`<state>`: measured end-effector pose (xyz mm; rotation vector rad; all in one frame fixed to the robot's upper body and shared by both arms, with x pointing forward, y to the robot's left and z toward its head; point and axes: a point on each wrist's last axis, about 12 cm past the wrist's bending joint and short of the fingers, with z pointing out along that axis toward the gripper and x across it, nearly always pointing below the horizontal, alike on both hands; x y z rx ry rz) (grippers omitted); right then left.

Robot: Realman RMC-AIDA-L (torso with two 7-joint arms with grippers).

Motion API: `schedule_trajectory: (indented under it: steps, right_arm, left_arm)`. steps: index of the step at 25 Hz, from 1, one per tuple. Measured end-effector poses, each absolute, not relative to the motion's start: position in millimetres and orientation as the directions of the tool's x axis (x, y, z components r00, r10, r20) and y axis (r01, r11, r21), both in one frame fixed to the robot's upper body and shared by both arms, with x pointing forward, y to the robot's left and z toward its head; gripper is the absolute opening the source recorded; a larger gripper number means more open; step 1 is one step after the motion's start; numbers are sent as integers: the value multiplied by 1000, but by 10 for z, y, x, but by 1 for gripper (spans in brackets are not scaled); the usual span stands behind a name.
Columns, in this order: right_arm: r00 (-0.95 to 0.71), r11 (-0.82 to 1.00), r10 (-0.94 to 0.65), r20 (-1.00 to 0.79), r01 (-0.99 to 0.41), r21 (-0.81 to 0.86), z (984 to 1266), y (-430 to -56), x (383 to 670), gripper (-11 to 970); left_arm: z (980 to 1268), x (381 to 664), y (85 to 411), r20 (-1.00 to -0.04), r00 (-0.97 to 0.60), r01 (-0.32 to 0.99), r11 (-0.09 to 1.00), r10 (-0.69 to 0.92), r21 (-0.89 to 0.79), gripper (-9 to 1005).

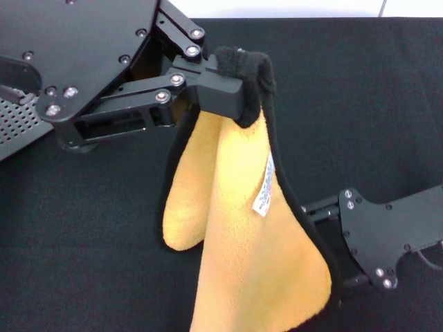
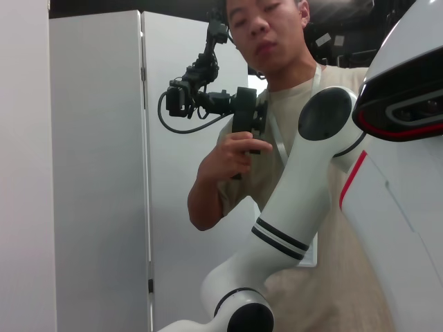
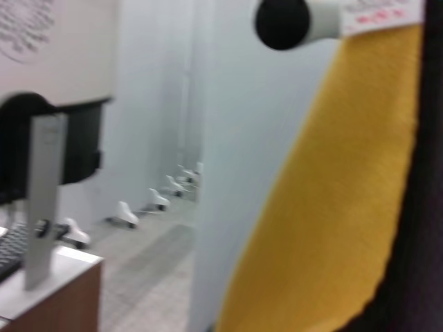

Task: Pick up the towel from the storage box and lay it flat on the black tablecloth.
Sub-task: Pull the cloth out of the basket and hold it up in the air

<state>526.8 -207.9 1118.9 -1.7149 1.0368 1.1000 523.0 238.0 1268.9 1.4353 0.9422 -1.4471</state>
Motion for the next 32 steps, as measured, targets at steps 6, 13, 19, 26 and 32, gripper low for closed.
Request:
schedule_trajectory:
  steps: [6, 13, 19, 26, 32]
  right_arm:
    - [278, -388, -160, -947, -900, -199, 11267, -2066, 5224, 615]
    - [260, -447, -163, -952, -880, -164, 11334, -2090, 5212, 612]
    - [254, -465, -200, -946, -875, -136, 11337, -2092, 5232, 609]
    - [273, -406, -221, -936, -899, -166, 11387, -2170, 5334, 605]
    - [285, -367, -228, -931, -911, -189, 11454, -2211, 5419, 602]
  left_arm:
    - [12664, 5238, 2384, -998, 30, 941, -335, -62, 49, 8]
    - [12638, 5253, 2367, -999, 29, 942, -333, -30, 38, 8]
    - [12663, 5292, 2326, -999, 42, 939, -341, -6, 41, 7]
    - [12718, 5379, 2323, -998, 64, 948, -313, 2, 60, 7]
    - [12813, 5451, 2304, -993, 114, 945, -311, 10, 105, 7]
